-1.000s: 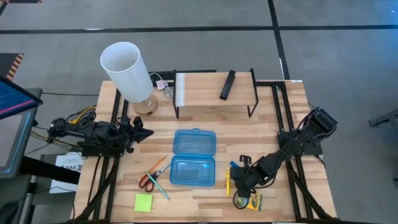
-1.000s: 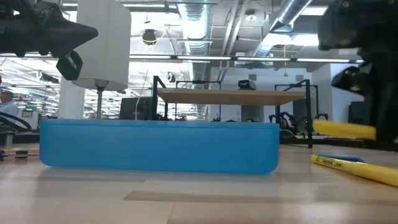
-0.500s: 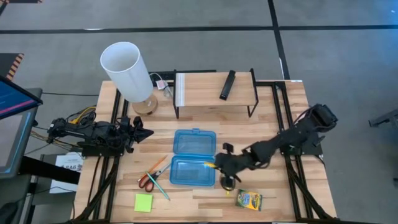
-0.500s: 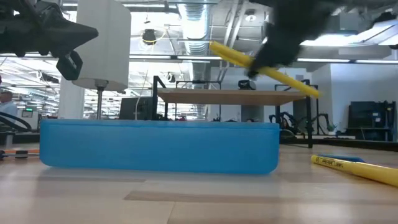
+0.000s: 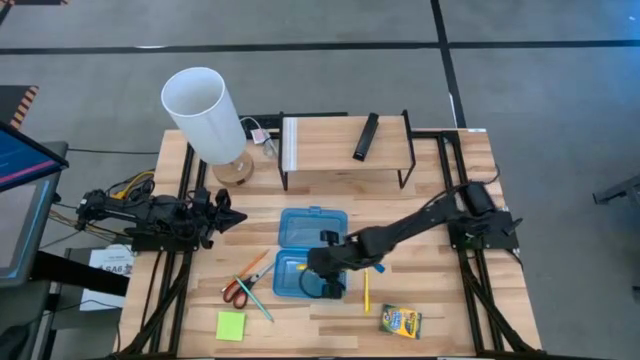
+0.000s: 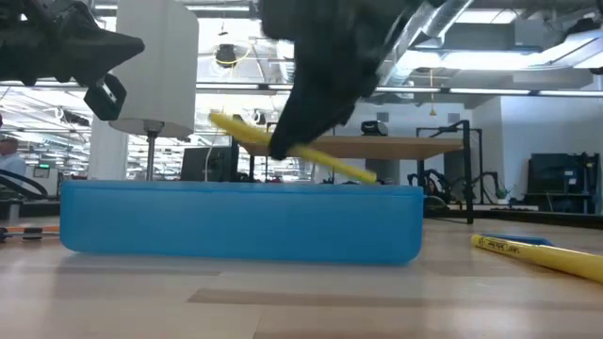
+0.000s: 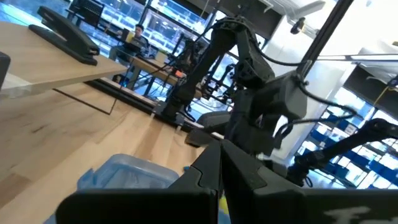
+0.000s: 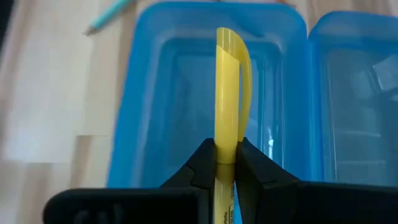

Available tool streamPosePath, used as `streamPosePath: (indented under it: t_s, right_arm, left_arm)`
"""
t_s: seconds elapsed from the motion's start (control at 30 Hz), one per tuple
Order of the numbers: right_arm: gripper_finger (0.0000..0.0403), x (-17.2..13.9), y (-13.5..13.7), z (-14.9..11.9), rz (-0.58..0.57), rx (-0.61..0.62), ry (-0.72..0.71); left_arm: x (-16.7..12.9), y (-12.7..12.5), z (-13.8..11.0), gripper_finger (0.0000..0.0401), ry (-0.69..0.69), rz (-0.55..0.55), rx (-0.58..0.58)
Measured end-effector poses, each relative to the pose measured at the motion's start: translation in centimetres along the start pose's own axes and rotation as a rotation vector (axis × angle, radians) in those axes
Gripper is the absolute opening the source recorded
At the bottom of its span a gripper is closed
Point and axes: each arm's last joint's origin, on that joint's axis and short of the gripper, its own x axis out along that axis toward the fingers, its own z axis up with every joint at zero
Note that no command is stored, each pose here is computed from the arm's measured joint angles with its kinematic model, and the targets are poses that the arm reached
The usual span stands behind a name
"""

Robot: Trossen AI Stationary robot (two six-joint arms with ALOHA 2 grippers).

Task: Pack school essentials
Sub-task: Put the yellow pen into the supply box, then put the light blue pencil into the supply box

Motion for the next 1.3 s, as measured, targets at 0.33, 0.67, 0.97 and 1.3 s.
streamPosePath:
  t_s: [0.33,0.67,0.97,1.3]
  right_arm:
    - [0.0107,2.3,-0.3,0.5,-0.009,-0.005,0.068]
    - [0.0169,-0.7,0.5,0.9,-0.020,0.001,0.107]
    - [0.0154,-7.7,2.4,-1.6,-0.102,0.022,0.004]
    - [0.0151,-11.9,3.2,-7.2,-0.063,0.073,-0.362]
  left_arm:
    - [0.0,0.0,0.1,0.0000,-0.005,-0.003,-0.016]
    - [0.0,-0.2,0.0,0.0000,0.014,-0.046,0.018]
    - [-0.1,-0.9,0.2,0.0000,-0.001,-0.145,0.079]
    - [-0.1,-2.0,1.5,0.0000,0.076,-0.070,0.154]
